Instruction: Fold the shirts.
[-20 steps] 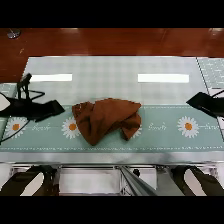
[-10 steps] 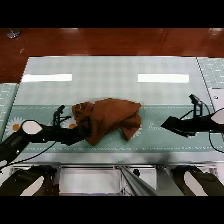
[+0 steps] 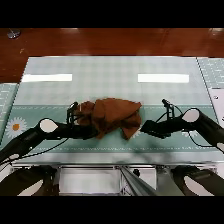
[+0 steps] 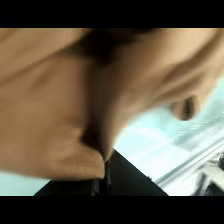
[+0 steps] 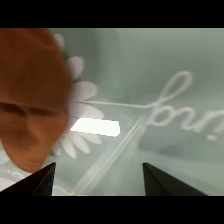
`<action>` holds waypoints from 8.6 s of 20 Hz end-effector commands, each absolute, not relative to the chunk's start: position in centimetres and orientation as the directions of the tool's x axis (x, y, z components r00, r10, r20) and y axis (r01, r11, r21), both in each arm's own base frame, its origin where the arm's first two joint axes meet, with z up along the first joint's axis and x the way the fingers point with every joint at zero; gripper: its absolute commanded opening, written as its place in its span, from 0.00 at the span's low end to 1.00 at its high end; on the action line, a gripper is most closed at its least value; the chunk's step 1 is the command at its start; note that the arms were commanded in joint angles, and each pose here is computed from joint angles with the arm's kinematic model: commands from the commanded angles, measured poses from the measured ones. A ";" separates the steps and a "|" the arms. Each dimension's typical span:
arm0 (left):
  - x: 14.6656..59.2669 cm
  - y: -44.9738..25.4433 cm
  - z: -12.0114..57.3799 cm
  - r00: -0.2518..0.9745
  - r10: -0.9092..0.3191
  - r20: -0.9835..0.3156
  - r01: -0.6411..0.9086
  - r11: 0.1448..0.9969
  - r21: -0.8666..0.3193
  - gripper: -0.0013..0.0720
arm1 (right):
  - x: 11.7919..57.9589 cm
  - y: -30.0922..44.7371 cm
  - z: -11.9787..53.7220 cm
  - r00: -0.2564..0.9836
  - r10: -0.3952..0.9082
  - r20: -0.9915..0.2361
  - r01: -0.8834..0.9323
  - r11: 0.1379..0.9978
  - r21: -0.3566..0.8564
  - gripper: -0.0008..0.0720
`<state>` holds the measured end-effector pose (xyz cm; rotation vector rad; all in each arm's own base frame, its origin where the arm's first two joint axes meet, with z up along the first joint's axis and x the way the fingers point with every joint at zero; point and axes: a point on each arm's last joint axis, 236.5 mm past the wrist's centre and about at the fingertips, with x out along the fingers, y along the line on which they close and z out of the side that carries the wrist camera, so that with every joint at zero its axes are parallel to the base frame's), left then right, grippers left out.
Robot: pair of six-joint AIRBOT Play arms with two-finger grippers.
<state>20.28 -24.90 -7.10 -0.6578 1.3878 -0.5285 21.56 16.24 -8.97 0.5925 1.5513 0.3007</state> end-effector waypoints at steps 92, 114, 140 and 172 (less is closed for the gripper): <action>30.6 -7.8 -9.9 0.321 -0.608 -0.727 -0.390 0.614 -0.686 0.85 | 32.9 -0.8 0.4 0.548 0.467 -0.694 0.326 0.645 0.692 0.87; 33.5 -8.0 -5.8 0.349 -0.645 -0.680 -0.230 0.644 -0.729 0.06 | 30.4 4.8 -9.7 0.211 0.608 -0.766 0.490 0.612 0.621 0.82; 15.8 -4.0 51.7 0.991 -0.049 0.127 0.028 0.987 0.158 0.06 | 19.6 5.5 48.3 0.965 0.195 -0.175 -0.191 0.981 0.040 0.03; 51.6 -3.8 1.2 0.632 -0.300 -0.715 -0.205 0.825 -0.527 0.06 | 52.1 -0.2 -0.4 0.399 0.504 -0.766 0.144 0.790 0.595 0.03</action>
